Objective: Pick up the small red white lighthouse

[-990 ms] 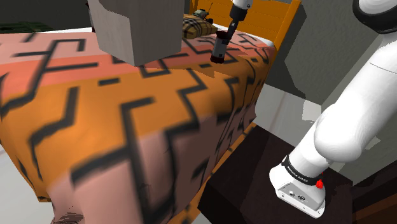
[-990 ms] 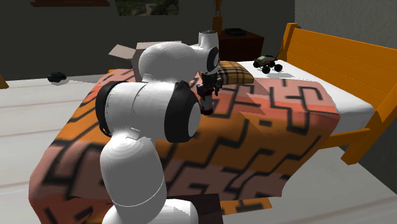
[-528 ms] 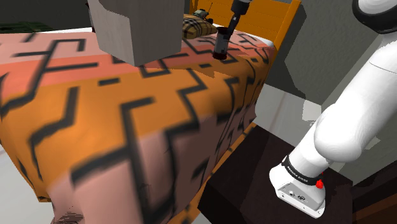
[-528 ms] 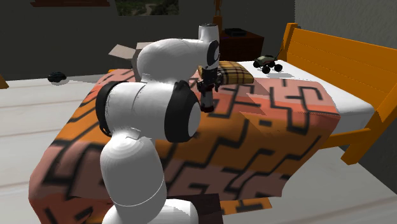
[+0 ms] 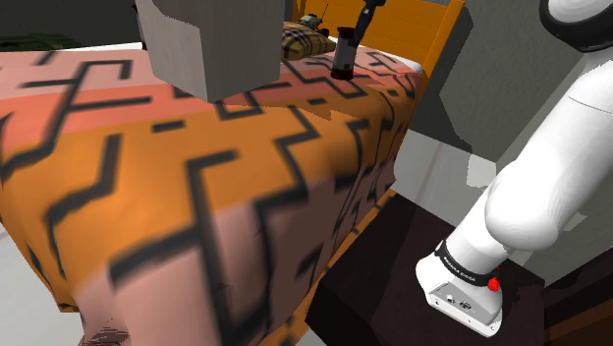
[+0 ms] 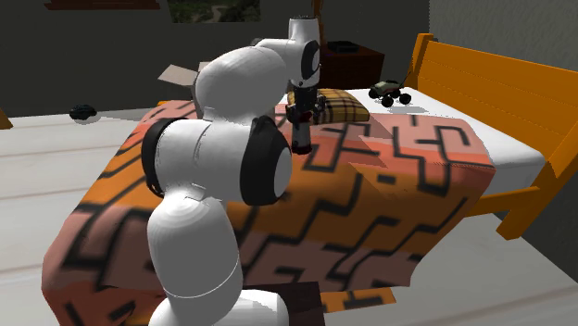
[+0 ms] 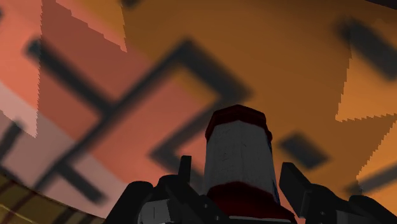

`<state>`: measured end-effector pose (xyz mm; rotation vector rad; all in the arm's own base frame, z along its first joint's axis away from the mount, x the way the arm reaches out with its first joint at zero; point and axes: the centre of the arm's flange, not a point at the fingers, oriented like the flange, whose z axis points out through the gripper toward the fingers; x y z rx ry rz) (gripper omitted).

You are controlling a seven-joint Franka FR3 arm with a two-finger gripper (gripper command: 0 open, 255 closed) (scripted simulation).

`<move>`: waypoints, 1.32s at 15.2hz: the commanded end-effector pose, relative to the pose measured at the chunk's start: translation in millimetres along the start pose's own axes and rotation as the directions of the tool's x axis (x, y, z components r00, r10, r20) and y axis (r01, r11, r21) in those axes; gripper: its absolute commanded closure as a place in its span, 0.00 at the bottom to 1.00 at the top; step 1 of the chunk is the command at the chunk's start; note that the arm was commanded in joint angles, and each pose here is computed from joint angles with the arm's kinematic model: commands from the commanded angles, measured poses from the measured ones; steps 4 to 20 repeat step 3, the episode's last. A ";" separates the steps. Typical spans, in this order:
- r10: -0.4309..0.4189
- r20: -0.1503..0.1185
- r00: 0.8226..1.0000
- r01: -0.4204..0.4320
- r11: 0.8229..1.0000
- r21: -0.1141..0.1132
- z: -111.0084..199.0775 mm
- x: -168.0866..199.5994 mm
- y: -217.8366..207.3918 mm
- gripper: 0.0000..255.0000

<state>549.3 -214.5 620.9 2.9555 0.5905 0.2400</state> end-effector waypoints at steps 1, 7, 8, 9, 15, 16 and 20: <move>0.000 0.000 1.000 0.000 1.000 0.000 -10.5 1.2 2.4 1.00; 0.000 0.000 1.000 0.000 1.000 0.000 -11.3 1.3 2.5 1.00; 0.000 0.000 1.000 0.000 1.000 0.000 -11.3 1.3 2.5 1.00; 0.000 0.000 1.000 0.000 1.000 0.000 -11.3 1.3 2.5 1.00; 0.000 0.000 1.000 0.000 1.000 0.000 -11.3 1.3 2.5 1.00; 0.000 0.000 1.000 0.000 1.000 0.000 -11.3 1.3 2.5 1.00; 0.000 0.000 1.000 0.000 1.000 0.000 -11.3 1.3 2.5 1.00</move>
